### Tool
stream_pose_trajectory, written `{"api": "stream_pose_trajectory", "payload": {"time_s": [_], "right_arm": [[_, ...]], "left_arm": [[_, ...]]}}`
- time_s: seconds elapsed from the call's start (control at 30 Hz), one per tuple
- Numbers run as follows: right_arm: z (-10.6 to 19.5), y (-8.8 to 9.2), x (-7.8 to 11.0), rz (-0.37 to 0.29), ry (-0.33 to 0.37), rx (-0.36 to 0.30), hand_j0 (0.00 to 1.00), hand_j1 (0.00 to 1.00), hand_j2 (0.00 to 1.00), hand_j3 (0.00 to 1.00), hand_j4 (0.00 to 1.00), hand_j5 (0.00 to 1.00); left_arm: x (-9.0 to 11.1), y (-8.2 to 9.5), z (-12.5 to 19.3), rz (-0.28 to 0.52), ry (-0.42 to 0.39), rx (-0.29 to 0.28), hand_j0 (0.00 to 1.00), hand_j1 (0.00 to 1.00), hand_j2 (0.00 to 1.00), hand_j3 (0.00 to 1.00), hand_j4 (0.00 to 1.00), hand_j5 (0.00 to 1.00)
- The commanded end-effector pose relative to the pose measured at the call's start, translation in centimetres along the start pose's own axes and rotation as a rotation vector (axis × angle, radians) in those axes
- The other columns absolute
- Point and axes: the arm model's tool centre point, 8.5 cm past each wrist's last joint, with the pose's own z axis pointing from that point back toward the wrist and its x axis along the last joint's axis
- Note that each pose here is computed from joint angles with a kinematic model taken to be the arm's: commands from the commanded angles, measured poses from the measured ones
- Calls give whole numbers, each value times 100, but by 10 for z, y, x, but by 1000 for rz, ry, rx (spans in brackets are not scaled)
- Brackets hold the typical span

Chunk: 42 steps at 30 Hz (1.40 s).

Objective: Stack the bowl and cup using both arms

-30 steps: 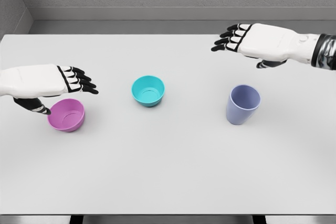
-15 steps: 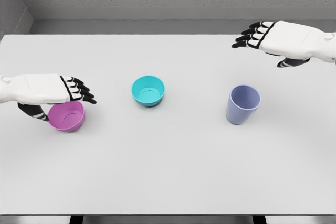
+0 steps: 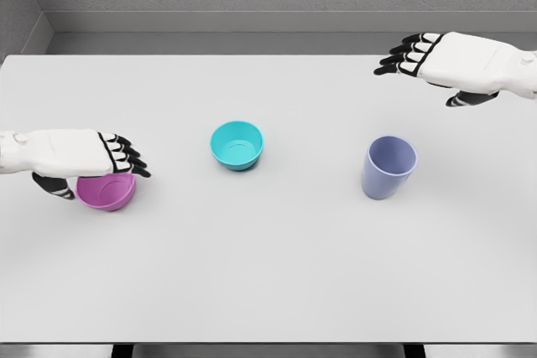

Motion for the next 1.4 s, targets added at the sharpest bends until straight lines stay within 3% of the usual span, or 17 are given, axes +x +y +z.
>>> {"api": "stream_pose_trajectory", "payload": {"time_s": [0.0,0.07,0.13,0.93,1.37], "right_arm": [[2,-4,-3,-11,7,-22,100,100,100,100,100,100],[8,7,-19,-97,36,-37,100,100,100,100,100,100],[10,15,-23,-114,49,-18,100,100,100,100,100,100],[11,16,-20,-107,43,-14,100,100,100,100,100,100],[4,16,-4,-85,0,-10,100,100,100,100,100,100]], "left_arm": [[-4,-3,1,6,14,-7,100,100,100,100,100,100],[-7,-6,2,17,22,-11,100,100,100,100,100,100],[-8,-10,0,22,23,-24,100,100,100,100,100,100],[-14,-18,-19,45,23,-34,100,100,100,100,100,100],[-14,-20,-21,37,27,-45,100,100,100,100,100,100]]}}
